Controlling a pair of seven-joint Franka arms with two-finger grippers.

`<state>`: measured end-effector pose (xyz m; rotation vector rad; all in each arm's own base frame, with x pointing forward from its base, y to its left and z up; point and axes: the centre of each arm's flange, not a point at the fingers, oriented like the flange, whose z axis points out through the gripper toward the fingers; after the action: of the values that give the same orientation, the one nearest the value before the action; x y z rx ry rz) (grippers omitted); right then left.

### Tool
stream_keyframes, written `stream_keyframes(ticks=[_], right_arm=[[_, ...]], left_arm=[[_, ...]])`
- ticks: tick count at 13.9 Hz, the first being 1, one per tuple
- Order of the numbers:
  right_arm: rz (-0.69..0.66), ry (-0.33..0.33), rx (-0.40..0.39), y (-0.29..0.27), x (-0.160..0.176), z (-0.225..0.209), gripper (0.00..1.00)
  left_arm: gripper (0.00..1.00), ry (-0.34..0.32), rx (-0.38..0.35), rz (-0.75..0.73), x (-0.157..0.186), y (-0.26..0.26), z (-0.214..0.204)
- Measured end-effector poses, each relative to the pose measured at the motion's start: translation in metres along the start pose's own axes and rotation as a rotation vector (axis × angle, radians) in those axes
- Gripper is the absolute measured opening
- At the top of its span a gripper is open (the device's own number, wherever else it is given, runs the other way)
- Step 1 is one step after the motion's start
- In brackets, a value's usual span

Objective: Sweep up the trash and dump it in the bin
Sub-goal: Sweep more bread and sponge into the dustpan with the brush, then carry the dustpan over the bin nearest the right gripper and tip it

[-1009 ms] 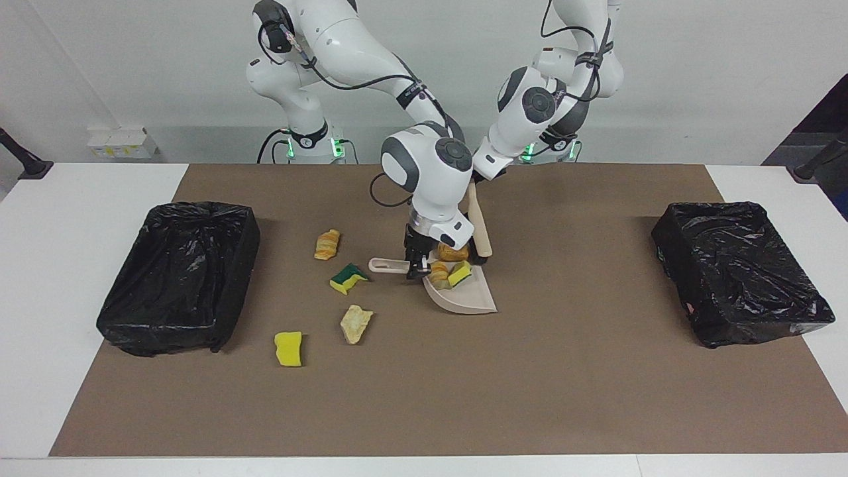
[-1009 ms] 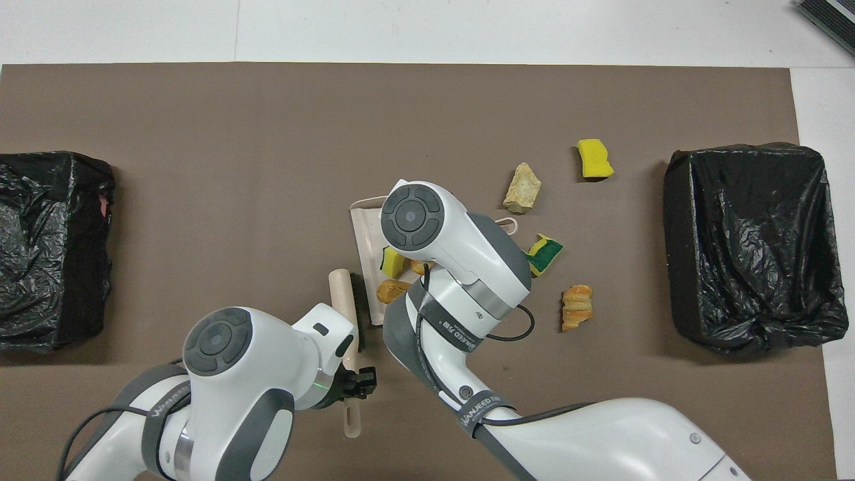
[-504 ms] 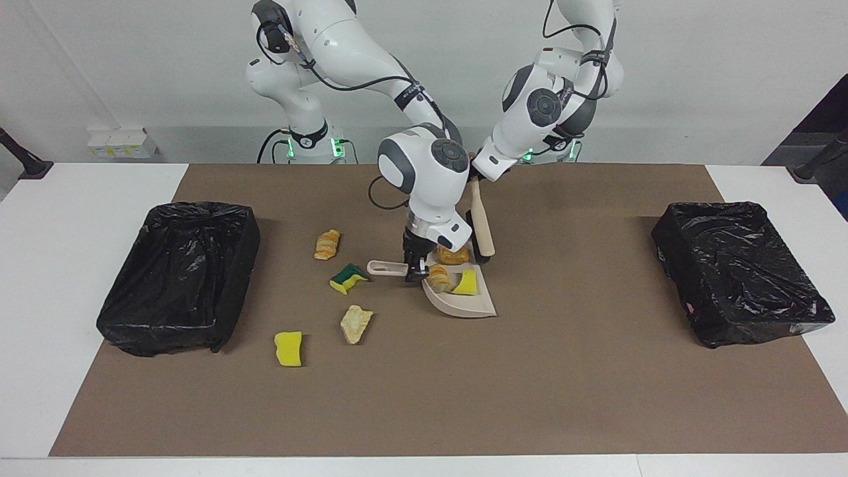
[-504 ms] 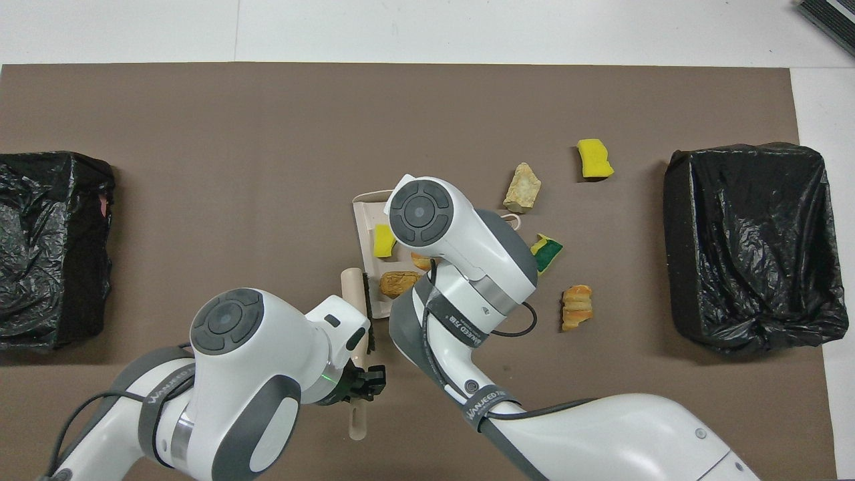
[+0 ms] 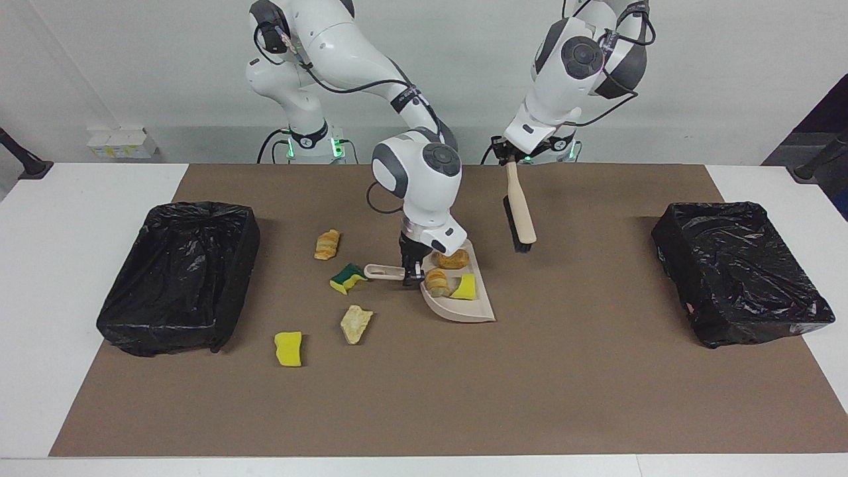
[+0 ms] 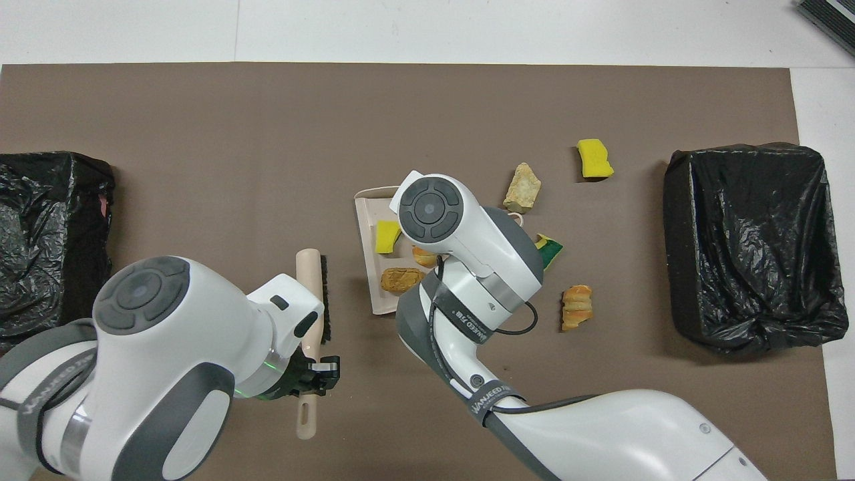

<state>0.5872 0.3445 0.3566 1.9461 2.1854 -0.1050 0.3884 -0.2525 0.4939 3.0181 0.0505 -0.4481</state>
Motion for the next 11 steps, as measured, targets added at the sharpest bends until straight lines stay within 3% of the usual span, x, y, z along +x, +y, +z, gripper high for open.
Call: stream_keyframes(ticks=[4, 8, 11], right_arm=[[0.100, 0.031, -0.006, 0.005, -0.061, -0.027, 0.33], [0.163, 0.041, -0.022, -0.002, -0.162, -0.063, 0.33], [0.223, 0.029, -0.033, -0.004, -0.255, -0.083, 0.33]], left_arm=[[0.26, -0.005, 0.019, 0.009, -0.006, 0.002, 0.008], [0.26, 0.048, 0.029, 0.029, -0.040, 0.026, 0.036], [0.26, 0.096, 0.032, 0.031, -0.073, 0.063, 0.080]])
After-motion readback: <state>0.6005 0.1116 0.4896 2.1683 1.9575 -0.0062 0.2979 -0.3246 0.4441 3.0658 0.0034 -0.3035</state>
